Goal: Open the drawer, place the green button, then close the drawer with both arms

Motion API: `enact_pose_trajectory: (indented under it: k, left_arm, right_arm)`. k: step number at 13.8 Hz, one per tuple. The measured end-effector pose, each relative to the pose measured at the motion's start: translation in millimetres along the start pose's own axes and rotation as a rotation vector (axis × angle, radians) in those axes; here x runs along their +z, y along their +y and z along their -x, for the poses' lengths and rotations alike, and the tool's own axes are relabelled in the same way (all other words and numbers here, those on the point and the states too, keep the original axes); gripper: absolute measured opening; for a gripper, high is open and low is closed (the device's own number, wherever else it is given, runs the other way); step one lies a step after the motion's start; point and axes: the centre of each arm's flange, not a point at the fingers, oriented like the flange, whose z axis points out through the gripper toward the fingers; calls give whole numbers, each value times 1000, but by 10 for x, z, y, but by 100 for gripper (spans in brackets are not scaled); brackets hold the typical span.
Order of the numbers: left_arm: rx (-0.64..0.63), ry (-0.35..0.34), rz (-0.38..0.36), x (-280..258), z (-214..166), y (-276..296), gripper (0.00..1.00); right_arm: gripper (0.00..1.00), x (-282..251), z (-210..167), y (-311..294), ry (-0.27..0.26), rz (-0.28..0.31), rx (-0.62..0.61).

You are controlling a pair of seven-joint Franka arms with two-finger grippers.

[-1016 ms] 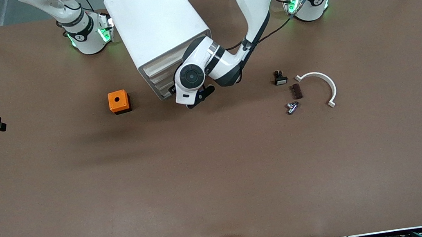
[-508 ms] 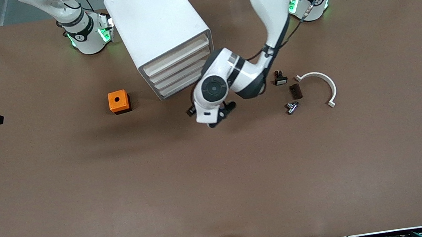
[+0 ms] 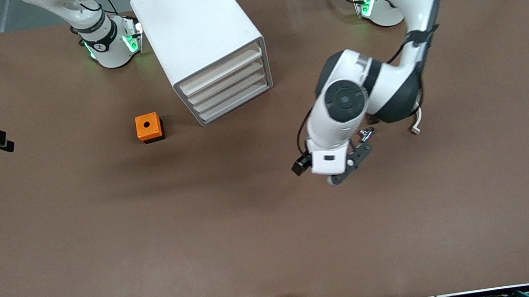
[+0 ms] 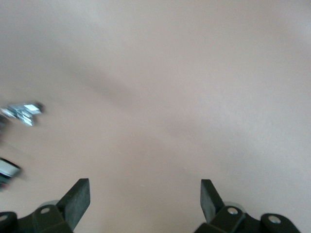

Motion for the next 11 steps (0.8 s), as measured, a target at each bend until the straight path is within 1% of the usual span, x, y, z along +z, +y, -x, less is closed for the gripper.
enact_pose_trajectory:
  k: [2,4,7,9,11]
  left_arm:
    - [-19,7,-2,-432,-360,-327,100]
    - [-11,38,-24,-834,-683,-697,100]
    - [85,106,-89,-1353,-848,-1114,100]
    - [155,121,-108,-1688,-911,-1390,100]
    - [227,114,-120,-1986,-1027,-1732,100]
  right_arm:
    - [100,-10,6,-185,2,10,-30]
    - [100,-59,16,-170,20,11,-27]
    - [100,-244,66,-16,84,14,-19]
    - [100,-318,112,182,101,19,-63]
    - [100,-338,146,410,104,21,-65]
